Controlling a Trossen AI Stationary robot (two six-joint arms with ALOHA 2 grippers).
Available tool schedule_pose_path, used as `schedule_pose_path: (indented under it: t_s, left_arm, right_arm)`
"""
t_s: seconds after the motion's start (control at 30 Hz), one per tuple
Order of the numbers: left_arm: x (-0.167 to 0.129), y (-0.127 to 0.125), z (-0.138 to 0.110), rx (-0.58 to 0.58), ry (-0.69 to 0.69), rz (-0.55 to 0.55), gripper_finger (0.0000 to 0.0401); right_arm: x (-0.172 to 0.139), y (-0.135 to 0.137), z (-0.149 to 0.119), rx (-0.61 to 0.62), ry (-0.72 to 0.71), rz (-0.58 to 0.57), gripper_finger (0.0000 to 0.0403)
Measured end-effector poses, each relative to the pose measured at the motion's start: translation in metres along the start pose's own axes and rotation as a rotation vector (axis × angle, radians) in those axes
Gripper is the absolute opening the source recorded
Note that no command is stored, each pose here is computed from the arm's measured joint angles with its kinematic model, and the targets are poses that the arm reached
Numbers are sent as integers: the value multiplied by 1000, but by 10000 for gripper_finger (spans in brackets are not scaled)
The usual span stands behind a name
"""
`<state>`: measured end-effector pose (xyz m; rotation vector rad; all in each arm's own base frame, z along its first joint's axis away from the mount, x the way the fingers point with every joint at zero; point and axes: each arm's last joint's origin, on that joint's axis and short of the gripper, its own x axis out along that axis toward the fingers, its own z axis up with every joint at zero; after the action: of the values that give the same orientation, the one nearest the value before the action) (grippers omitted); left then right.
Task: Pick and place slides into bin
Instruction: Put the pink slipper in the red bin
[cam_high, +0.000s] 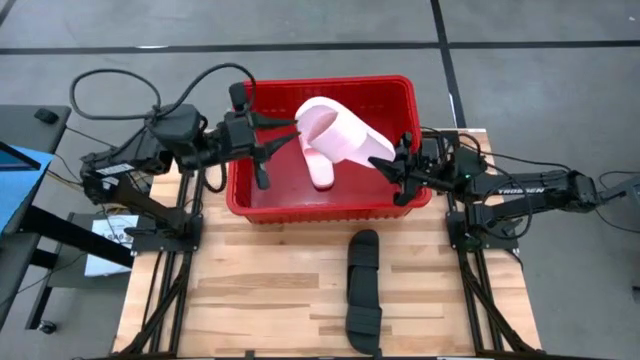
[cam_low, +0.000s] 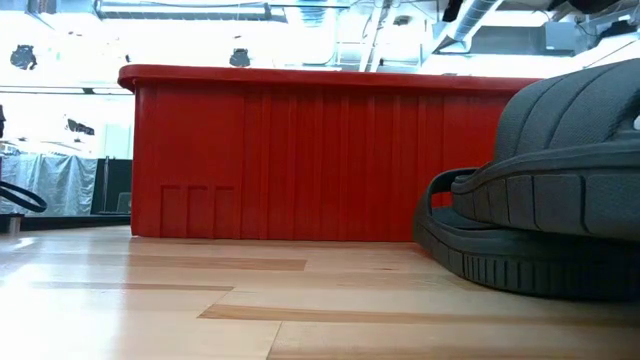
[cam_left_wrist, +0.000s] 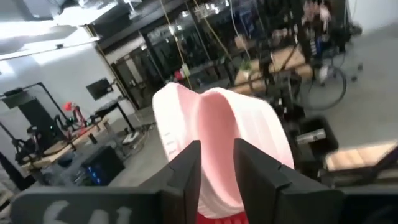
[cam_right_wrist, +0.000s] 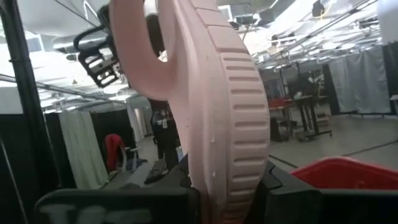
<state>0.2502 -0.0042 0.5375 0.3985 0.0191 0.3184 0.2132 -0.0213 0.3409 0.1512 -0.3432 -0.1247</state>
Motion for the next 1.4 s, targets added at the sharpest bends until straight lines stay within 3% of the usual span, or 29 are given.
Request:
schedule_pose_path:
  t_s: [0.3, 0.7, 1.13, 1.4]
  left_arm:
    - [17, -3, -3, 102, 123, 29, 113]
    - [-21, 11, 14, 63, 91, 142, 115]
    - [-1, 9, 0, 25, 131, 75, 115]
    - [4, 7, -5, -12, 137, -21, 115]
  right_arm:
    - [-2, 1, 2, -8, -7, 10, 46]
    - [-2, 2, 0, -26, 12, 23, 46]
    - [-2, 5, 0, -29, 13, 55, 46]
    - [-2, 6, 0, -46, 13, 59, 46]
